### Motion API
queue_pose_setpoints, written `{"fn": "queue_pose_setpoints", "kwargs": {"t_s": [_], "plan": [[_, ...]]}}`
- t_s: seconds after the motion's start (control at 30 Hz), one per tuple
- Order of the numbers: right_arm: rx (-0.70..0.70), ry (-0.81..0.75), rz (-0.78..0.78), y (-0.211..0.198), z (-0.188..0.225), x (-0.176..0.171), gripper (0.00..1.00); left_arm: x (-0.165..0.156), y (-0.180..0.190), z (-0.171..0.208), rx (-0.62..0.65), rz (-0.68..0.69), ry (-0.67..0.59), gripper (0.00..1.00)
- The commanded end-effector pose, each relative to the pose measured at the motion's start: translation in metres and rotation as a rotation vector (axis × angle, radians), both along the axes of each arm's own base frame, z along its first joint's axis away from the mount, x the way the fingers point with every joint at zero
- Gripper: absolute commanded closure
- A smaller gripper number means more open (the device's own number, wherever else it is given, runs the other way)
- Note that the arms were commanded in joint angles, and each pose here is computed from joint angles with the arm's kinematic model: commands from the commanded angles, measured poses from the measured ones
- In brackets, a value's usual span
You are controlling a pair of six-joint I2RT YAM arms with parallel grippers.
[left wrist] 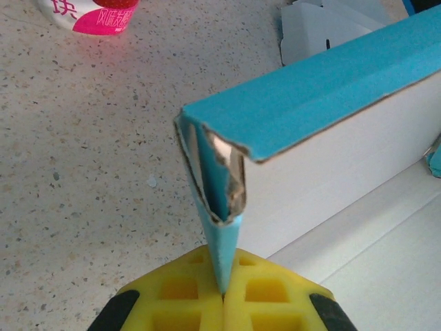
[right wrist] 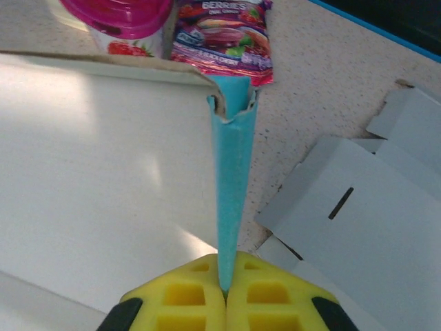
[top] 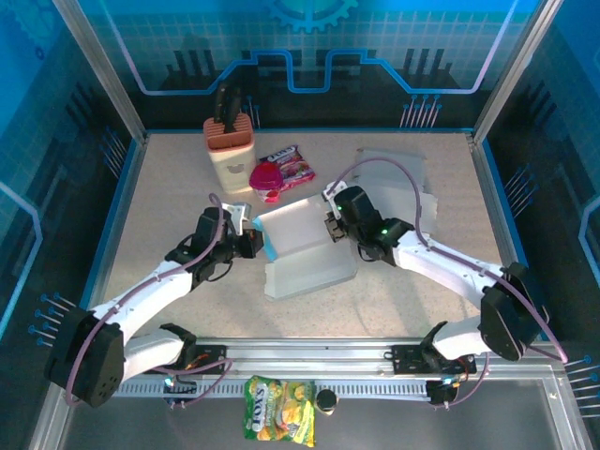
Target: Fold the paper box
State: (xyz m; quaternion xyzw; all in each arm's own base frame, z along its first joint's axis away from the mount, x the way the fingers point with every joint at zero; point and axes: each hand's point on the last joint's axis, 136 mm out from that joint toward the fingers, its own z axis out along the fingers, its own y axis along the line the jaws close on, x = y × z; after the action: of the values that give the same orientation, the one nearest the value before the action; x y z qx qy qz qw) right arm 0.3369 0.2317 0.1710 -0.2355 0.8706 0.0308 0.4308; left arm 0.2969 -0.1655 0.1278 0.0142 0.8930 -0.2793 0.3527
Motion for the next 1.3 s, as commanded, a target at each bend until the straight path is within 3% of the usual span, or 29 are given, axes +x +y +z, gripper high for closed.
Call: {"fn": "queue_pose_setpoints", "kwargs": {"t_s": [0.0,0.27,0.4,0.7,0.97,1.27], "plan": [[-0.044,0.021,-0.019,0.023,-0.002,-0.006,1.00,0.011,-0.020,0.043,-0.026,-0.034,-0.109,1.00],[-0.294,0.042,-0.431,-0.014,-0.016,-0.002,1.00,0.016,-0.019,0.033,0.014,0.047,-0.048,1.00],[-0.369,-0.006,-0.499,-0.011,-0.009,-0.012,1.00,0.016,-0.022,0.027,0.025,0.051,-0.031,1.00],[-0.368,-0.010,-0.486,0.003,-0.016,-0.019,1.00,0.015,-0.023,0.019,0.021,0.054,-0.023,1.00],[-0.146,0.117,-0.345,0.016,-0.042,-0.015,1.00,0.013,-0.024,0.016,0.024,0.043,-0.018,1.00],[-0.071,0.176,-0.315,0.014,-0.067,-0.012,0.97,0.012,-0.024,0.003,0.049,0.039,-0.002,1.00]]}}
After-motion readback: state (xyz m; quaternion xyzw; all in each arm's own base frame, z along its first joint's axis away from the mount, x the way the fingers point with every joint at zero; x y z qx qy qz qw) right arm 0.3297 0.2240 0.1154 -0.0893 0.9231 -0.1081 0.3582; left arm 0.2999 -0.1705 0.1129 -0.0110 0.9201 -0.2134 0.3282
